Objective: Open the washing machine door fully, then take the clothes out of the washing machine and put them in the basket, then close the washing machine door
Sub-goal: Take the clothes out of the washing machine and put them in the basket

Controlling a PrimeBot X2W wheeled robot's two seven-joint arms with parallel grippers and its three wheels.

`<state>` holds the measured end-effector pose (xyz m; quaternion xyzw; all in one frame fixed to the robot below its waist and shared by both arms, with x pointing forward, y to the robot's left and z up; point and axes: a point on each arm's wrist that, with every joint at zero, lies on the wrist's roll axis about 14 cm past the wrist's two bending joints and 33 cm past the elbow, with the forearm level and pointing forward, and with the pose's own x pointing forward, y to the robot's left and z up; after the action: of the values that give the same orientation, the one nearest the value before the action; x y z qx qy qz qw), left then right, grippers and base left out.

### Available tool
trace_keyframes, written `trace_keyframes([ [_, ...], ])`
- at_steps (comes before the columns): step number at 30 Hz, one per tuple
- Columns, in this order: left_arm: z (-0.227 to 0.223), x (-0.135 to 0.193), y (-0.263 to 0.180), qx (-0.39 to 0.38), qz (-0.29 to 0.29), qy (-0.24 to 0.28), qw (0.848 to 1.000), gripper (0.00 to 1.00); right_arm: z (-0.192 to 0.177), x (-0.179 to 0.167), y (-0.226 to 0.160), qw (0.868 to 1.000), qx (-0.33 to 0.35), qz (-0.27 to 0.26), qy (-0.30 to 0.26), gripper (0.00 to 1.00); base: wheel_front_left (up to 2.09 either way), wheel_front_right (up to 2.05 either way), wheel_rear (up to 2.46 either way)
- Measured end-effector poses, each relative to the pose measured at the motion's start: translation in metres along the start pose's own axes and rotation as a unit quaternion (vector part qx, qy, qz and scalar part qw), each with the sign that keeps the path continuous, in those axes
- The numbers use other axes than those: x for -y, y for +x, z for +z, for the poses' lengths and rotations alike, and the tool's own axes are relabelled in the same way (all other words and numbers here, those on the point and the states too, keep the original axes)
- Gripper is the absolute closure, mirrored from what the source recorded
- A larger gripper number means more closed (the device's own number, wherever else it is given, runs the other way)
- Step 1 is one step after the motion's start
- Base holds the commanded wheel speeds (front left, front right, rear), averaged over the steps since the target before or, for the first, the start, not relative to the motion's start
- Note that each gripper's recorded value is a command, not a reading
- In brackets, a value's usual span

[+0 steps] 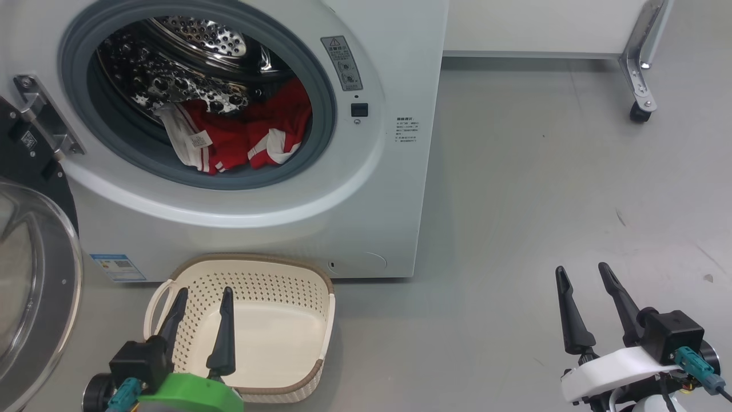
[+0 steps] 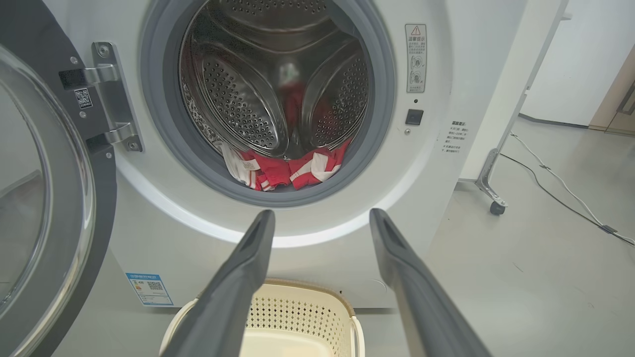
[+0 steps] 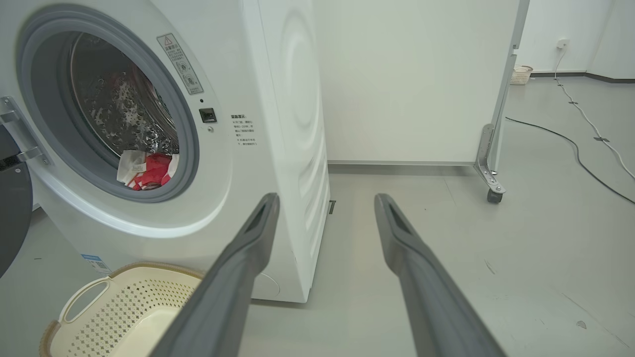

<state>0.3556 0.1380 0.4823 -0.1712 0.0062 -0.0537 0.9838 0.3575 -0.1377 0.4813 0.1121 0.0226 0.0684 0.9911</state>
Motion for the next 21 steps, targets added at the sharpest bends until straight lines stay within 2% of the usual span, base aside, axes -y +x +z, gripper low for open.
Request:
trace_keyframes([
  [10, -0.014, -0.015, 0.016, -0.03, 0.017, 0.025, 0.999, 0.0, -0.014, 0.006, 0.006, 1.0, -0.02, -0.01, 0.01, 0.0, 0.0, 0.0, 0.0],
  [21, -0.017, -0.024, 0.081, -0.057, -0.002, 0.092, 0.994, 0.0, -0.03, 0.012, 0.024, 0.999, -0.041, -0.014, 0.023, 0.0, 0.0, 0.0, 0.0],
])
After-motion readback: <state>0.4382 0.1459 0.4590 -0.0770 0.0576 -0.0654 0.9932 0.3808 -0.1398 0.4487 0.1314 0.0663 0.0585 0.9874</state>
